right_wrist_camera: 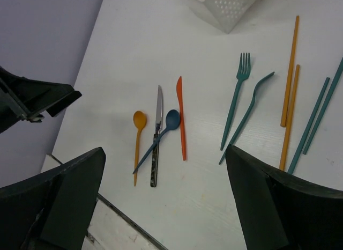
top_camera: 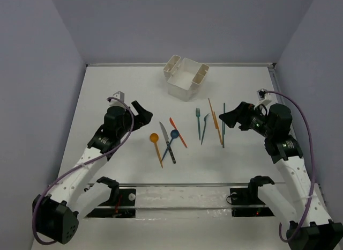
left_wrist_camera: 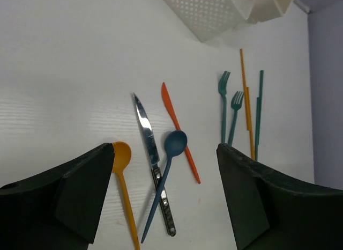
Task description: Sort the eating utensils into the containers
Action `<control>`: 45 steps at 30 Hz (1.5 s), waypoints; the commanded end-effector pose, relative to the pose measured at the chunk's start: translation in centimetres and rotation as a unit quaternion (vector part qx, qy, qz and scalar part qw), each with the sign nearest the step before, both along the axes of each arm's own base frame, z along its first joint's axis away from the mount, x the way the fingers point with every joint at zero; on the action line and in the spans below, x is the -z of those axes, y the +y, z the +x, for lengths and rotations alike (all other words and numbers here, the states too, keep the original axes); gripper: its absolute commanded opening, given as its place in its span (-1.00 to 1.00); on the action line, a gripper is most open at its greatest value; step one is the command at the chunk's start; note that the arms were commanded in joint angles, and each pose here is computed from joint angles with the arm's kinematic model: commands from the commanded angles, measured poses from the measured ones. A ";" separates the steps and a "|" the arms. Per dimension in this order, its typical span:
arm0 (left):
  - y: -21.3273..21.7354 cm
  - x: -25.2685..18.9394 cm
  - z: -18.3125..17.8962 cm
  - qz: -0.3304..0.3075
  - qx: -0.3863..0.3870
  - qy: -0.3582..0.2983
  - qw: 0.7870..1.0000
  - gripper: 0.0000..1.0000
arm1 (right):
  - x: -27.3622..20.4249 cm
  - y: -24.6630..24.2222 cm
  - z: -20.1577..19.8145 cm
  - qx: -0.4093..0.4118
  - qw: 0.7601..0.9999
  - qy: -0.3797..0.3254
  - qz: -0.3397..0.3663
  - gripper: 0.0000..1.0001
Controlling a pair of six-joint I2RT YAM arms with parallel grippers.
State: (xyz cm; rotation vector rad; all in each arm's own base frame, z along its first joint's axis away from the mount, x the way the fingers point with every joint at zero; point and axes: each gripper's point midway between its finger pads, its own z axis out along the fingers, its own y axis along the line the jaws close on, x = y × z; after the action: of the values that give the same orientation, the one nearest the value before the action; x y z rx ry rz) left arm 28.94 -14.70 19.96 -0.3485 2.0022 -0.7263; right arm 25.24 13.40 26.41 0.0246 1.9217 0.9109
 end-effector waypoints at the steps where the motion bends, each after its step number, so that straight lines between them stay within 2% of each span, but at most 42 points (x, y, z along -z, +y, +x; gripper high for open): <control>1: -0.3 2.8 -0.1 0.021 -0.032 0.037 0.999 0.42 | 0.9 0.9 0.7 -0.010 1.000 0.005 -0.009 1.00; 3: 0.4 3.7 -0.1 0.047 -0.062 0.047 0.996 0.24 | 1.9 2.1 0.6 -0.025 0.999 0.017 -0.019 1.00; 12: -1.4 9.9 -0.9 0.136 -0.072 0.125 0.980 -0.06 | 4.8 5.5 0.0 -0.054 0.997 0.034 -0.044 1.00; 18: -2.2 12.4 -3.1 0.174 -0.066 0.165 0.969 -0.10 | 5.9 5.1 -0.5 -0.052 0.996 0.038 -0.060 1.00; 22: -3.8 13.7 -4.3 0.149 -0.050 0.189 0.969 -0.10 | 6.3 5.2 -0.7 -0.057 0.996 0.038 -0.057 1.00; 26: -5.1 14.5 -4.6 0.141 -0.042 0.198 0.969 -0.15 | 6.4 5.5 -1.1 -0.070 0.995 0.041 -0.056 1.00; 35: -4.5 16.5 -4.0 0.229 -0.068 0.206 0.949 -0.28 | 6.2 5.4 -1.6 -0.076 0.995 0.034 -0.052 1.00; 39: -4.0 17.3 -4.0 0.252 -0.076 0.204 0.943 -0.51 | 6.1 5.4 -1.8 -0.074 0.996 0.031 -0.049 1.00; 45: -3.3 18.3 -4.2 0.272 -0.082 0.210 0.936 -0.71 | 6.0 5.4 -1.9 -0.076 0.996 0.028 -0.047 1.00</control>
State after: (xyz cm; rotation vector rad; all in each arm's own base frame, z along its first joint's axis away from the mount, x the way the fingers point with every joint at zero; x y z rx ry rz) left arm 24.56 -18.87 1.72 -0.3272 2.4586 -0.0394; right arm 23.16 18.39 19.37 -0.1181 2.1006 0.9088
